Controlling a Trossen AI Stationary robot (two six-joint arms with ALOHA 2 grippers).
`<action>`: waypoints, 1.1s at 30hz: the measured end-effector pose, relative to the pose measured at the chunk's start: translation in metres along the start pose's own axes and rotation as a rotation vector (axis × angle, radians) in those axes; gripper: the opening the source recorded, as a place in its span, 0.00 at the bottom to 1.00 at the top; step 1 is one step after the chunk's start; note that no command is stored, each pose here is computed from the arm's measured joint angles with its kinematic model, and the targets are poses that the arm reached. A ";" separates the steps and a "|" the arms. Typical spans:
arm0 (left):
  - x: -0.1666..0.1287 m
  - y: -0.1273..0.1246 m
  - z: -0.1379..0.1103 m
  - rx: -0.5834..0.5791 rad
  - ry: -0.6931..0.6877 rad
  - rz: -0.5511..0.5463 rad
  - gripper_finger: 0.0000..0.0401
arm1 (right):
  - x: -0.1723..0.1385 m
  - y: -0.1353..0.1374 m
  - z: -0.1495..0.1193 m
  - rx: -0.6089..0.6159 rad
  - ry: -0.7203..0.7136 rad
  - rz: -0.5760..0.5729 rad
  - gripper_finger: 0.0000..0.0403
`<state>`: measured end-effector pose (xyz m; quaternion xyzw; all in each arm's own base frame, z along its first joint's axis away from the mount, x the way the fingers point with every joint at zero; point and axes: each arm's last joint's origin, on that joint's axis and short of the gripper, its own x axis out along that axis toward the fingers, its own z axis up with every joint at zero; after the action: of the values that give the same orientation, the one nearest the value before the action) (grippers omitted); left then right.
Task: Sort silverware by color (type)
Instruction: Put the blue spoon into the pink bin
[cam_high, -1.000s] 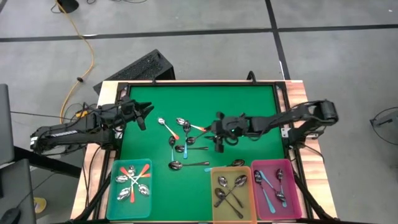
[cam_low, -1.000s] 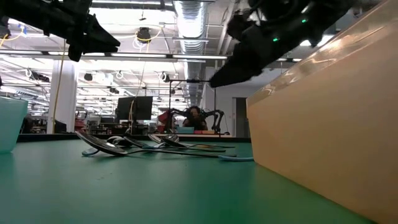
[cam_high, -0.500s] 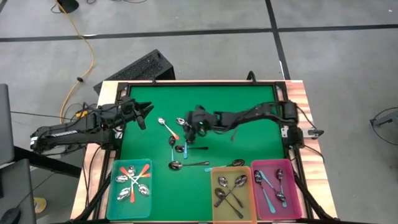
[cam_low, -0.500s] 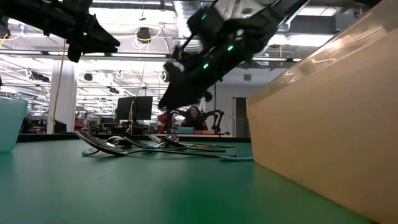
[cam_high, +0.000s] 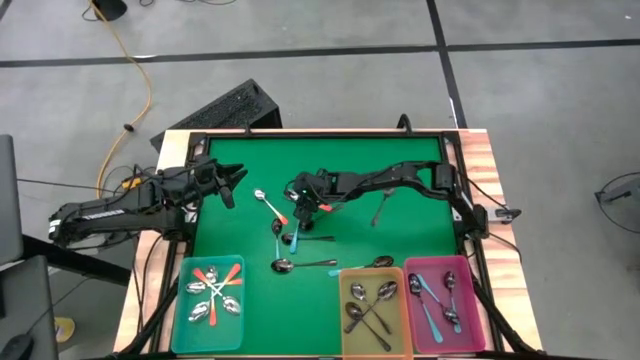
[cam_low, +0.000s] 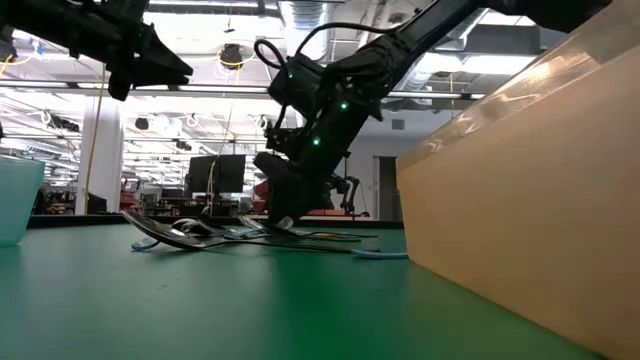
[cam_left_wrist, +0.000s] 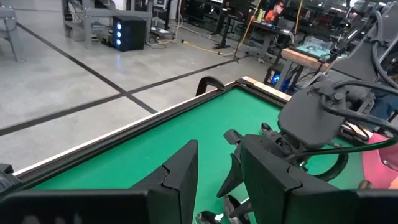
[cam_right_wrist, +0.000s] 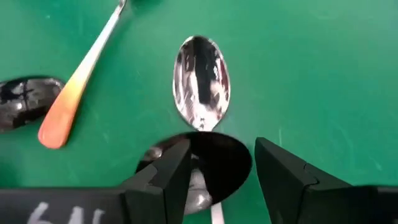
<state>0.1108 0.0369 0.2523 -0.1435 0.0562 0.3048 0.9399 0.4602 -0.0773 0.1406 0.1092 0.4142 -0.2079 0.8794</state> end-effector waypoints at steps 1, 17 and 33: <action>0.000 0.000 0.000 0.004 0.000 0.000 0.26 | 0.000 0.000 0.000 -0.001 0.000 0.000 0.45; 0.000 0.000 -0.001 0.004 0.007 0.004 0.26 | -0.002 0.003 0.002 -0.005 -0.011 0.036 0.04; 0.000 0.001 0.000 0.002 0.001 0.020 0.26 | -0.009 0.002 0.011 0.002 -0.067 0.048 0.01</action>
<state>0.1104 0.0373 0.2517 -0.1421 0.0585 0.3143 0.9368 0.4631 -0.0771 0.1547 0.1129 0.3814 -0.1906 0.8975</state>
